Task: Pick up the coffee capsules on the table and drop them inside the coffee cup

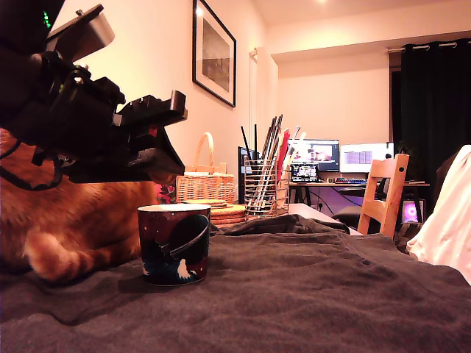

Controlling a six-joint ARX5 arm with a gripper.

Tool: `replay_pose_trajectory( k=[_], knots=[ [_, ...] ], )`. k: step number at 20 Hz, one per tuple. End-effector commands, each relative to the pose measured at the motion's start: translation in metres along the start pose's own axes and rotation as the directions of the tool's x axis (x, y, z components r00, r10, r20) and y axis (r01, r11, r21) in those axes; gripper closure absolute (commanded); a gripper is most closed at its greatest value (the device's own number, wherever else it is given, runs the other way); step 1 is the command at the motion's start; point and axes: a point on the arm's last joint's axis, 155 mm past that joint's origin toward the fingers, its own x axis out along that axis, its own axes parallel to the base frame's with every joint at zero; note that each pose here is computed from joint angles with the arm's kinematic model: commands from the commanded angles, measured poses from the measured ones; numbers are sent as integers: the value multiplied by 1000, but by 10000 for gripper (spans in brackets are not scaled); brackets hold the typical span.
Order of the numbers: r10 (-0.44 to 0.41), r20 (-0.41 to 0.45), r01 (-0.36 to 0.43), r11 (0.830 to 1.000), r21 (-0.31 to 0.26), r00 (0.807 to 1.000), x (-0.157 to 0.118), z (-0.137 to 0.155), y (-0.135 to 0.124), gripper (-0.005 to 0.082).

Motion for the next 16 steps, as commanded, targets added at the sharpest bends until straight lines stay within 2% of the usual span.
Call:
replay_pose_trajectory(
  k=[1, 10, 16],
  knots=[
    [14, -13, -14, 1000, -11, 1000, 2, -7, 3, 503],
    [38, -20, -38, 999, -19, 999, 17, -4, 3, 503],
    [67, -50, -68, 998, -12, 996, 23, -16, 11, 500]
  ],
)
